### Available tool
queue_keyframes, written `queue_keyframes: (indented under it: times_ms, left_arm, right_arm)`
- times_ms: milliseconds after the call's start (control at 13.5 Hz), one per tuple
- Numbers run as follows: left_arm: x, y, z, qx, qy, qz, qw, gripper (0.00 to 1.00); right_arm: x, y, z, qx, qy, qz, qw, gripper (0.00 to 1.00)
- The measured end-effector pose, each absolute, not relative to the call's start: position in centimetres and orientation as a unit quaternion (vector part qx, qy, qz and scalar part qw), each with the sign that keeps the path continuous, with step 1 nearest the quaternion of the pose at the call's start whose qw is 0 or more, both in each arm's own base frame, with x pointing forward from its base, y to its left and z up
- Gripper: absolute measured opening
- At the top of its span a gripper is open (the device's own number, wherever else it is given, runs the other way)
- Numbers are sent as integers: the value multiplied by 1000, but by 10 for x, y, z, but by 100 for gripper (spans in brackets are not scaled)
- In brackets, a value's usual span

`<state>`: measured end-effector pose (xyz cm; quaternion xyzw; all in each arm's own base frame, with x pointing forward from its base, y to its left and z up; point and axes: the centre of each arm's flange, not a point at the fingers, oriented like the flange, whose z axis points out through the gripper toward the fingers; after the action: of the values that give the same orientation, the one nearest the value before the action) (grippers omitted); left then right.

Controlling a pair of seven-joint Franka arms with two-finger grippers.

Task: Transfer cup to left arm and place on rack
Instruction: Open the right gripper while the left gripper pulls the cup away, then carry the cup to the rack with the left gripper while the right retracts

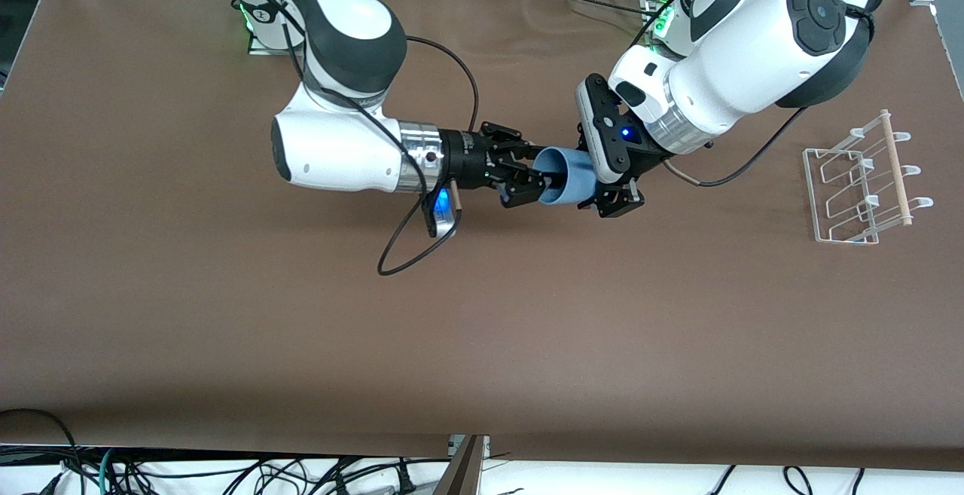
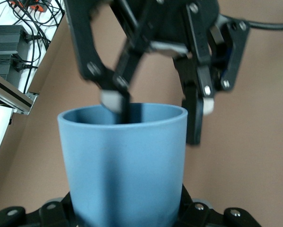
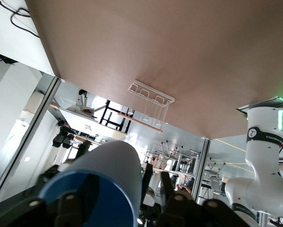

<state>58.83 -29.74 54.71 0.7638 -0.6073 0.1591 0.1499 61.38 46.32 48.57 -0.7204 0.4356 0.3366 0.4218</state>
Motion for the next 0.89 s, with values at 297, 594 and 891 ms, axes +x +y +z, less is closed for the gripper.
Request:
queue_keyframes:
  times_ms: [297, 594, 891]
  left_arm:
    - [602, -239, 543, 790, -584, 116, 149, 74]
    - [616, -117, 539, 817, -572, 29, 60, 74]
    - [605, -27, 504, 813, -556, -159, -76, 74]
  right_arm:
    - [636, 425, 498, -717, 433, 347, 421, 99]
    - [664, 352, 520, -722, 418, 371, 408, 99]
    - [665, 265, 574, -758, 368, 359, 402, 100]
